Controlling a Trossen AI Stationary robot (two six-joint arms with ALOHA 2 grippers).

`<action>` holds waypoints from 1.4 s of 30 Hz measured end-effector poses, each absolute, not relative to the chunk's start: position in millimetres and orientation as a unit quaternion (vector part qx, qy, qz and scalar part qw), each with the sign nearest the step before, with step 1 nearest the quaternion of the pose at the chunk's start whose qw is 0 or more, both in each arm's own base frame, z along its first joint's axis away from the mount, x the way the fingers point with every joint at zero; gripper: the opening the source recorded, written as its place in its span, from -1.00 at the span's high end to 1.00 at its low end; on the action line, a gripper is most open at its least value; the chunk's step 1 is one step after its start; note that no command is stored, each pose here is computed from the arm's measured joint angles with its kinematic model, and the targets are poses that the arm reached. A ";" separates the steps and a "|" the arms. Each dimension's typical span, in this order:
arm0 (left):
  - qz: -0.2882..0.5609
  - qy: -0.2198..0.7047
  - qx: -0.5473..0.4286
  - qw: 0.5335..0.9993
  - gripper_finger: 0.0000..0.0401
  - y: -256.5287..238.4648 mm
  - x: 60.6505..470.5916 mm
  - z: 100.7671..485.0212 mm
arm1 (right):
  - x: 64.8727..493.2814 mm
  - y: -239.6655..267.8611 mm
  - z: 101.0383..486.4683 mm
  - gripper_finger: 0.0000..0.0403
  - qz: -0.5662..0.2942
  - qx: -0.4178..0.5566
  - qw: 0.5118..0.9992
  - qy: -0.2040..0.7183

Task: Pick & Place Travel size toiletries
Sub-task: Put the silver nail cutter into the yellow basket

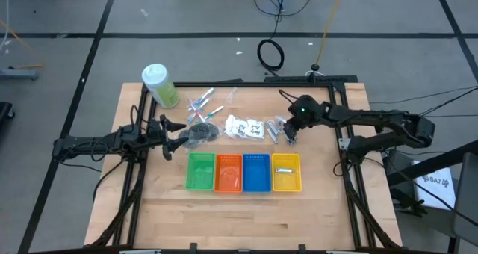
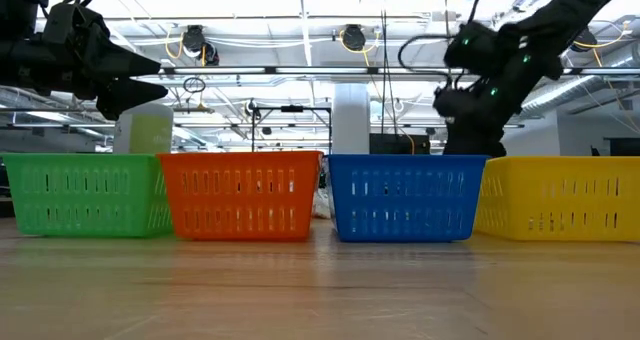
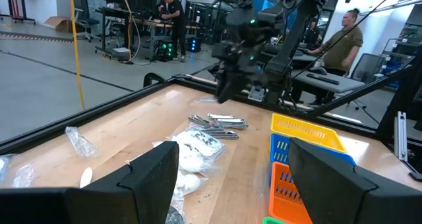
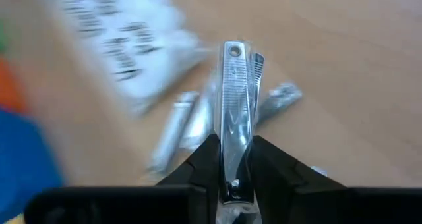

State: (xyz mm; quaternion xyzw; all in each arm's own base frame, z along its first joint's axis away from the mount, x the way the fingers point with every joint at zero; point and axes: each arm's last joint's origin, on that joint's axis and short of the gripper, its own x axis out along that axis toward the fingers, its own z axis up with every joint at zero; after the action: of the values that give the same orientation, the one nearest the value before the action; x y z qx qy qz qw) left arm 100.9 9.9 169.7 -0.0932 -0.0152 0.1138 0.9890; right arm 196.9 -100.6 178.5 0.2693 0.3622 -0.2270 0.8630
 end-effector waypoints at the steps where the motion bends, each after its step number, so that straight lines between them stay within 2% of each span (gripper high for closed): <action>1: 0.114 -0.015 -0.093 0.989 -0.40 9.9 100.9 169.7 | 196.7 -96.2 181.9 0.69 -0.212 0.269 0.868 0.359; 11: 0.114 -0.016 -0.093 0.989 -0.40 9.9 100.9 169.8 | 202.8 -42.0 203.5 0.71 -0.064 0.262 0.898 0.349; 22: 0.114 -0.016 -0.093 0.989 -0.40 9.9 100.9 169.7 | 201.8 12.5 200.6 0.71 0.040 0.252 0.879 0.403; 31: 0.114 -0.015 -0.093 0.989 -0.40 9.9 100.9 169.7 | 191.9 26.0 181.4 0.70 0.039 0.257 0.862 0.436; 42: 0.114 -0.015 -0.093 0.989 -0.40 9.9 100.9 169.7 | 192.0 26.0 181.2 0.57 0.042 0.254 0.863 0.434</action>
State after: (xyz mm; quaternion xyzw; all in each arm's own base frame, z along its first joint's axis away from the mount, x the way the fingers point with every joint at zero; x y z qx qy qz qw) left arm 100.9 9.9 169.7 -0.0932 -0.0153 0.1138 0.9890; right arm 192.0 26.0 181.2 0.2544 0.4344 0.0422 0.8630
